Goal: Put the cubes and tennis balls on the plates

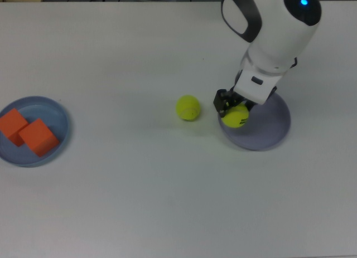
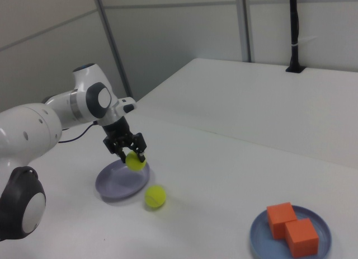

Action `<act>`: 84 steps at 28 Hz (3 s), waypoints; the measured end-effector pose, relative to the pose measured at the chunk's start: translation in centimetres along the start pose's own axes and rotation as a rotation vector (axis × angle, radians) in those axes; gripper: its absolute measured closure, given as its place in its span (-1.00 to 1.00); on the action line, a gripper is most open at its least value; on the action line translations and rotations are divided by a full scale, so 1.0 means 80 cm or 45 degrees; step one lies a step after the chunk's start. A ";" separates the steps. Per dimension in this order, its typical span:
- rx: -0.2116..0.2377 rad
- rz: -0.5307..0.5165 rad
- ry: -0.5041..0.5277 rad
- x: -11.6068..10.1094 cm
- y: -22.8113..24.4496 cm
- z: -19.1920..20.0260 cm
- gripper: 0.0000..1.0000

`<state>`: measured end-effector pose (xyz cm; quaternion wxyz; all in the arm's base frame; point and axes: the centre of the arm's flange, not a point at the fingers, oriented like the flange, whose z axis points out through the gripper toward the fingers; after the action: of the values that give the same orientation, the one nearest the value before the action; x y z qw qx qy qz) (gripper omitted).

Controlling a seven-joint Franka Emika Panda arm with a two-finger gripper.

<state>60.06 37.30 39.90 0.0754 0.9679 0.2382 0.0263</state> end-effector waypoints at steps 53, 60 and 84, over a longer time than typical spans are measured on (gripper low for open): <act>-0.162 -0.124 -0.304 -0.026 0.089 0.099 -0.37; -0.118 -0.153 -0.155 -0.004 0.044 0.027 -0.37; 0.004 0.069 0.006 -0.032 0.072 -0.136 -1.00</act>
<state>59.48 32.52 51.48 0.0726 0.9741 0.2121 0.0302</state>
